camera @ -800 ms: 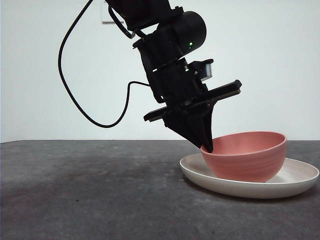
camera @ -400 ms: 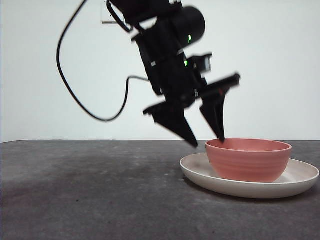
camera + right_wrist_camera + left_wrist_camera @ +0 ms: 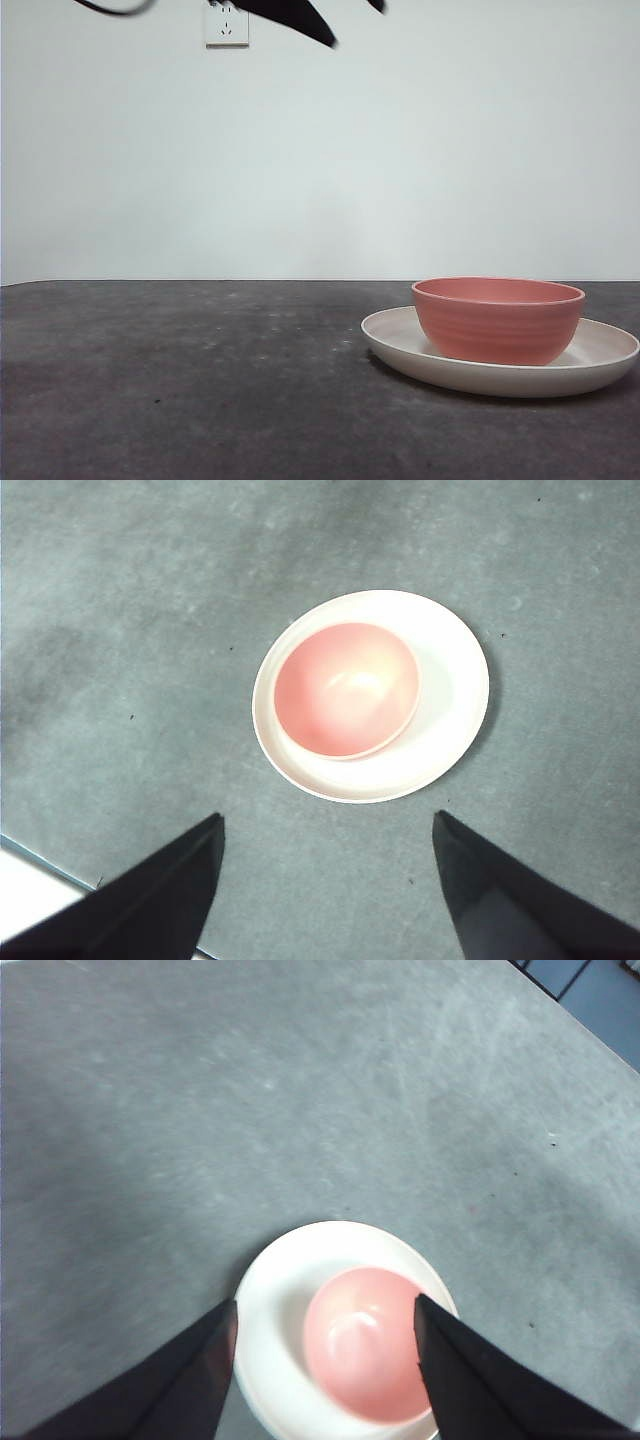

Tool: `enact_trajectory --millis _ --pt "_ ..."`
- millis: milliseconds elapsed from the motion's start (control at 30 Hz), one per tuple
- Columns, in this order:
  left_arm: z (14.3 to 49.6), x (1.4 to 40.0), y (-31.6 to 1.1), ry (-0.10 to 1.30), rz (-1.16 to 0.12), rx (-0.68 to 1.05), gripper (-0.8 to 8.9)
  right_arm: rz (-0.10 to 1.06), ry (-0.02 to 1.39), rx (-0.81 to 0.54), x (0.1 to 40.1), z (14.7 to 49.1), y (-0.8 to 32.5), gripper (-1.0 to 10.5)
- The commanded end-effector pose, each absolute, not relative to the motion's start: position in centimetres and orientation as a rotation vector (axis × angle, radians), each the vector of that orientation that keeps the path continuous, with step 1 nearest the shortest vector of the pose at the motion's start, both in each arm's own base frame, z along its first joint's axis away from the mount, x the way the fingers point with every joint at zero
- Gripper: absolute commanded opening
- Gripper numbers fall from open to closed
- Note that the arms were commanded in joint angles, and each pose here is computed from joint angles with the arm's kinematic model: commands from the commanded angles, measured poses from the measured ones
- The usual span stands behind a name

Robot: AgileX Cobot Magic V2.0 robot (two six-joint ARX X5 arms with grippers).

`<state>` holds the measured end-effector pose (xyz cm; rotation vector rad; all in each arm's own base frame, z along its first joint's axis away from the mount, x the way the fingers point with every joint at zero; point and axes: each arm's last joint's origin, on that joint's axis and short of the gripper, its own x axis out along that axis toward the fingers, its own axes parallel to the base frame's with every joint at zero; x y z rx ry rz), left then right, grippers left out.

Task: Place the red bowl on the white plate

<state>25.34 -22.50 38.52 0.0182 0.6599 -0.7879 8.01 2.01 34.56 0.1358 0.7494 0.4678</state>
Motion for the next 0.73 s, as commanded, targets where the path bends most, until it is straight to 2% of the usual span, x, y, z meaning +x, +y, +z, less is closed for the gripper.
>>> enact_trajectory --millis 33,233,400,733 --pt "38.8 24.7 -21.4 0.655 -0.787 0.054 2.85 0.471 0.731 0.135 8.0 35.1 2.0 3.3" --pt "38.4 22.3 -18.5 0.635 -0.772 0.056 2.85 0.471 0.731 0.135 8.0 35.1 2.0 3.3" --pt "36.6 19.7 -16.3 0.649 -0.788 0.075 2.85 0.471 0.731 0.135 8.0 35.1 2.0 3.3" --pt "32.6 15.3 -13.5 0.700 -0.978 0.020 2.84 0.471 0.740 0.137 8.0 35.0 2.0 3.3"
